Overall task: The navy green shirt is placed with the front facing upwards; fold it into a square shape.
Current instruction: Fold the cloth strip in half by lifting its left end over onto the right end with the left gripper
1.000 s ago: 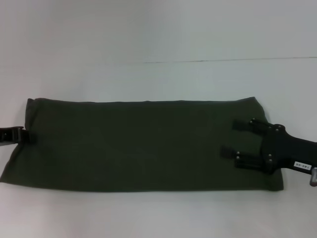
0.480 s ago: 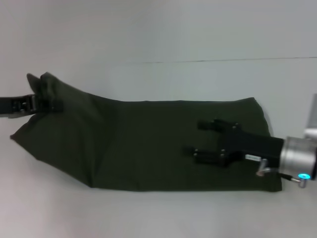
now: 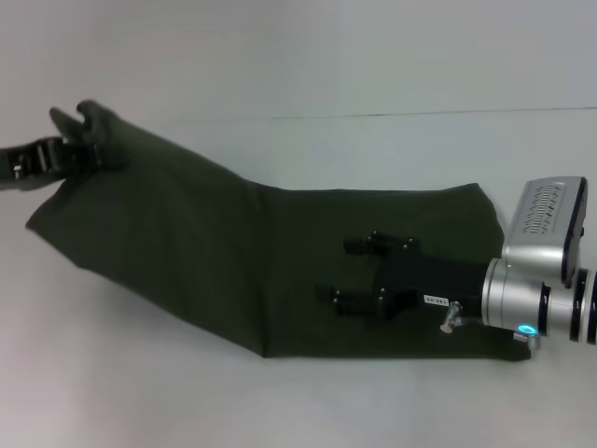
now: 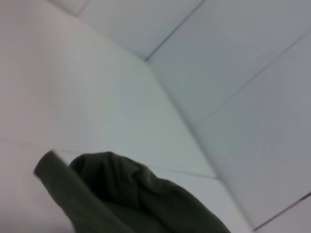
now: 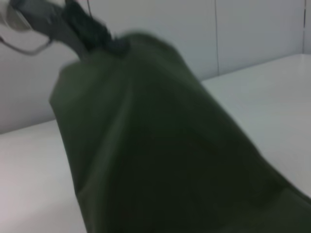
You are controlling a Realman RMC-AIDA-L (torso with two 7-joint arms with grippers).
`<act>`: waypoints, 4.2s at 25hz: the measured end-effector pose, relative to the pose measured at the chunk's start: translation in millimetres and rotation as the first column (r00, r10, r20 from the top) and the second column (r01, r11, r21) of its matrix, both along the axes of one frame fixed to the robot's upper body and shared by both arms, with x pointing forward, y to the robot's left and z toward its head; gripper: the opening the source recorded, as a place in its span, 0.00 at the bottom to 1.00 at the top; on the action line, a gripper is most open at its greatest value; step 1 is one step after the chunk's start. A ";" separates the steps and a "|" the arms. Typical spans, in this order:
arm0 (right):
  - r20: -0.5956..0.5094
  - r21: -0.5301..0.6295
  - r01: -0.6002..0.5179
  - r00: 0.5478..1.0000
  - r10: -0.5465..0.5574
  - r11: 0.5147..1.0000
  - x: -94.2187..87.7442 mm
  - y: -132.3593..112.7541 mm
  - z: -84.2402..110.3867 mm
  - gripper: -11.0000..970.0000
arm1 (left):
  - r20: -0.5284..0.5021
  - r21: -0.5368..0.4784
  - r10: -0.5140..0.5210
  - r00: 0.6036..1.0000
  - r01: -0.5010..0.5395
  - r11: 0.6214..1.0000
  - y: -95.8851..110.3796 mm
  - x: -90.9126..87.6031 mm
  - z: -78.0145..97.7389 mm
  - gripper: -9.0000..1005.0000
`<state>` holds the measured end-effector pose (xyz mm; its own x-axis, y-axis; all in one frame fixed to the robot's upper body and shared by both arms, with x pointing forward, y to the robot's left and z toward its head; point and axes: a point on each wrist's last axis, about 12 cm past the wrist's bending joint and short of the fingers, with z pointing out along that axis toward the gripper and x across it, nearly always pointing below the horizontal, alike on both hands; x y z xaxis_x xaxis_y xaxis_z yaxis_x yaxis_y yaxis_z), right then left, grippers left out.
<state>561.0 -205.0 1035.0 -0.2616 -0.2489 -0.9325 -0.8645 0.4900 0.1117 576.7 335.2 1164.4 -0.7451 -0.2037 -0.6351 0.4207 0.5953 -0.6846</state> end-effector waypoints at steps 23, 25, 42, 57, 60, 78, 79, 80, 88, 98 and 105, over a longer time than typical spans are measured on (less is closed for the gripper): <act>0.019 -0.128 -0.087 0.996 0.090 0.988 7.2 69.7 -8.9 0.94 | 0.031 -0.052 -0.057 0.998 0.059 0.997 -14.1 5.0 6.4 0.11; 0.026 -0.122 -0.094 0.995 0.098 0.988 7.5 75.1 -7.2 0.94 | 0.033 -0.052 -0.060 0.998 0.062 0.997 -15.0 5.4 6.7 0.11; 0.035 0.024 0.075 0.997 -0.076 0.997 0.1 -5.0 -3.5 0.94 | 0.049 -0.108 -0.074 0.996 0.079 0.991 -32.9 12.4 6.3 0.11; 0.050 0.149 0.343 0.934 -0.354 0.927 -66.4 -118.5 -4.2 0.94 | 0.019 -0.137 -0.128 0.992 0.129 0.982 -106.1 24.3 -13.3 0.11; 0.041 0.146 0.363 0.927 -0.372 0.920 -72.6 -123.3 -7.0 0.94 | 0.018 -0.145 -0.138 0.990 0.139 0.980 -117.7 28.5 -13.9 0.11; 0.039 0.128 0.463 0.881 -0.471 0.877 -98.0 -150.1 -12.6 0.94 | 0.002 -0.138 -0.193 0.981 0.192 0.972 -183.6 43.6 -17.9 0.11; 0.039 0.128 0.463 0.881 -0.471 0.877 -98.2 -150.2 -12.6 0.94 | 0.002 -0.129 -0.188 0.982 0.187 0.974 -186.2 44.7 -18.7 0.11; 0.040 0.131 0.461 0.882 -0.469 0.878 -98.4 -150.0 -12.3 0.94 | 0.001 -0.123 -0.181 0.984 0.179 0.976 -188.5 45.9 -19.8 0.11; 0.042 0.132 0.459 0.883 -0.468 0.878 -98.7 -150.3 -11.9 0.94 | -0.018 -0.048 -0.141 0.990 0.140 0.989 -211.7 54.1 -32.6 0.11; 0.046 0.129 0.468 0.878 -0.476 0.874 -98.6 -153.5 -10.2 0.94 | 0.005 -0.036 -0.163 0.987 0.163 0.986 -229.7 51.3 -36.6 0.12; 0.051 0.127 0.471 0.876 -0.480 0.873 -97.7 -155.2 -8.8 0.94 | 0.020 -0.010 -0.153 0.988 0.153 0.988 -243.3 47.9 -47.5 0.12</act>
